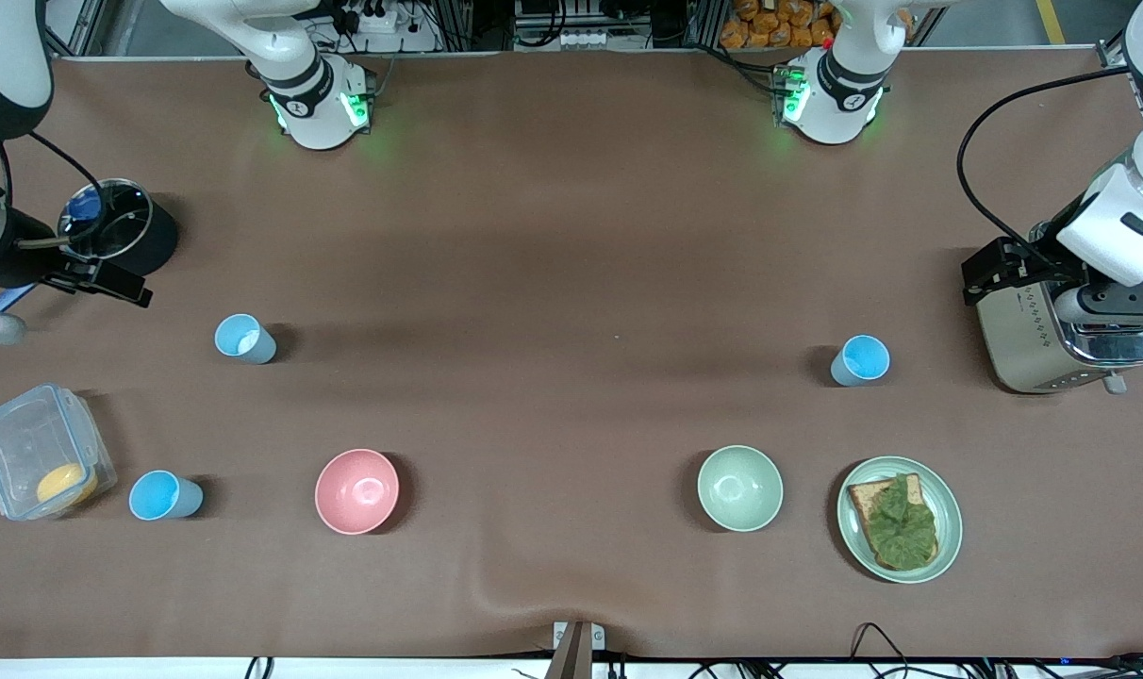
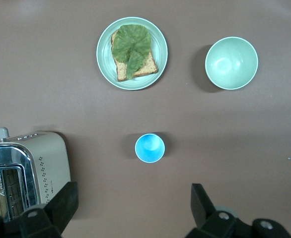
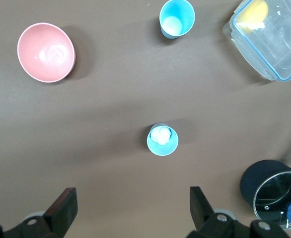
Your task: Stack blue cups with both arms
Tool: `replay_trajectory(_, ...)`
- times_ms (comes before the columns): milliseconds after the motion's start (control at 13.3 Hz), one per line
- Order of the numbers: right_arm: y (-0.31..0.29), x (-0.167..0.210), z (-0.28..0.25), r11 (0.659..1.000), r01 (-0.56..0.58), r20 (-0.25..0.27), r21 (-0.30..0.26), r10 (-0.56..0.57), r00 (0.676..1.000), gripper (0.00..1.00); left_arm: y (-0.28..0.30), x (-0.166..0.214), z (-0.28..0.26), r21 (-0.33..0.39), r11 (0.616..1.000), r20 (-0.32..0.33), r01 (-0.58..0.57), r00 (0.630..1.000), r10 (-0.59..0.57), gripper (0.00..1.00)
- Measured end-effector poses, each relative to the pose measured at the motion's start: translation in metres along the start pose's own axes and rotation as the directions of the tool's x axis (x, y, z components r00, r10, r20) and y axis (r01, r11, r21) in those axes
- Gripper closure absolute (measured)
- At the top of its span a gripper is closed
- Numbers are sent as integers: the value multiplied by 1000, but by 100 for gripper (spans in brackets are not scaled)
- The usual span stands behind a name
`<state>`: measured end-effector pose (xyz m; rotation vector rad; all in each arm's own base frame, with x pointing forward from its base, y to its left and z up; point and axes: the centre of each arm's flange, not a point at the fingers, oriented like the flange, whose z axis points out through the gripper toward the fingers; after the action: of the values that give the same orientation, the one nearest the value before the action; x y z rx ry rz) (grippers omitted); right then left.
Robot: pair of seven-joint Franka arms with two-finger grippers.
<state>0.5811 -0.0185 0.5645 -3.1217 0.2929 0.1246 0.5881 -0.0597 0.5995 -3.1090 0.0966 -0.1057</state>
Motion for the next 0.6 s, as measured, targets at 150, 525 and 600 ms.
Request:
replay_trajectory(150, 2, 0, 0, 1000, 4, 0, 0, -4, 1000, 0, -1, 0, 0, 0, 1000, 0, 1, 1000, -1, 0)
replay_trajectory(525, 4, 0, 0, 1000, 6, 4, 0, -6, 1000, 0, -2, 0, 0, 0, 1000, 0, 3, 1000, -3, 0)
replay_trajectory(600, 4, 0, 1, 1000, 8, 5, 0, -8, 1000, 0, -2, 0, 0, 0, 1000, 0, 4, 1000, -4, 0)
